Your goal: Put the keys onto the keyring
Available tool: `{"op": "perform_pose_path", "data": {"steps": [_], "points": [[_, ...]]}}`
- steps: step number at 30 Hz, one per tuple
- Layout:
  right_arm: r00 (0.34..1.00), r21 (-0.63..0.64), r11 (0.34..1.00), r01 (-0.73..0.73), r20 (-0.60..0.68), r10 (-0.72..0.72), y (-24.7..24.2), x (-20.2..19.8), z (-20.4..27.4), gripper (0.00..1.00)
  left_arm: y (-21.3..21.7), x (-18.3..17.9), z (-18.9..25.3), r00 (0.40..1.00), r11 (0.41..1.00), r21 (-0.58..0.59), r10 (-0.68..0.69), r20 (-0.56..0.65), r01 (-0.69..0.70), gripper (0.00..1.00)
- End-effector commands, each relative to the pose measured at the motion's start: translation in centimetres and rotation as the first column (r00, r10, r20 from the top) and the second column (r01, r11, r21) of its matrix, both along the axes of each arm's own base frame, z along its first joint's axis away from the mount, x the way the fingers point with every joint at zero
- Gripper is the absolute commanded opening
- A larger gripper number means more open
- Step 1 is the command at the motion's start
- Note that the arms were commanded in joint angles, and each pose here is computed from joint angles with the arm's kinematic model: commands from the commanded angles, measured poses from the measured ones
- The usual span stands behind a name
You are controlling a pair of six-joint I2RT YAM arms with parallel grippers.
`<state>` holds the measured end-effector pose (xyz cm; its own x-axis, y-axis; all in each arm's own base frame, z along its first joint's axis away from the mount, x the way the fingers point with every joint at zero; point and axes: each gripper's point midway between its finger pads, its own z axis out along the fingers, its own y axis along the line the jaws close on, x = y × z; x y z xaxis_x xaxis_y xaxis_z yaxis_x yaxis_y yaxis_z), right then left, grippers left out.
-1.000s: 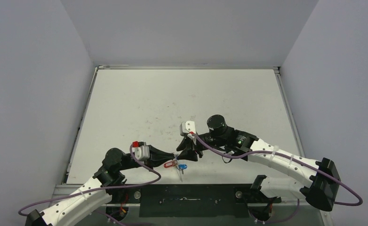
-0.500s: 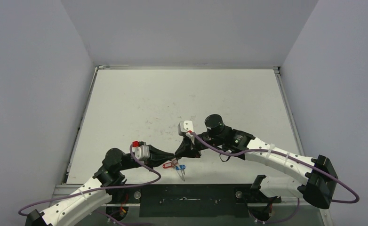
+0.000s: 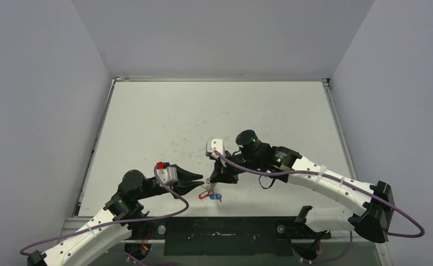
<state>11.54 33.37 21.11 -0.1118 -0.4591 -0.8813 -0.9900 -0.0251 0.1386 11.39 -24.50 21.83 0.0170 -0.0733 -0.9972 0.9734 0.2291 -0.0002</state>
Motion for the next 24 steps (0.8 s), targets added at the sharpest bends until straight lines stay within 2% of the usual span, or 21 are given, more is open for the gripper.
{"op": "perform_pose_path", "data": {"steps": [1,6,13,24], "points": [[0.998,-0.042,0.998,0.047,0.054,-0.045,0.4,0.8,1.5,0.00,-0.1,0.5,0.8,1.000,0.999,0.047,0.013,0.002,-0.013,0.22],[0.996,-0.132,0.988,0.074,0.054,-0.068,0.5,0.9,1.5,0.00,-0.5,0.5,0.8,1.000,0.995,0.095,-0.016,0.006,0.016,0.26],[0.996,-0.171,0.982,0.085,0.027,-0.082,1.4,0.9,2.0,0.00,-0.8,0.4,0.1,0.999,0.988,0.148,-0.044,-0.002,0.044,0.30],[0.998,-0.172,0.983,0.070,0.012,-0.069,2.2,0.5,1.8,0.00,-1.6,0.3,0.3,0.997,0.990,0.121,-0.073,-0.007,0.073,0.23]]}}
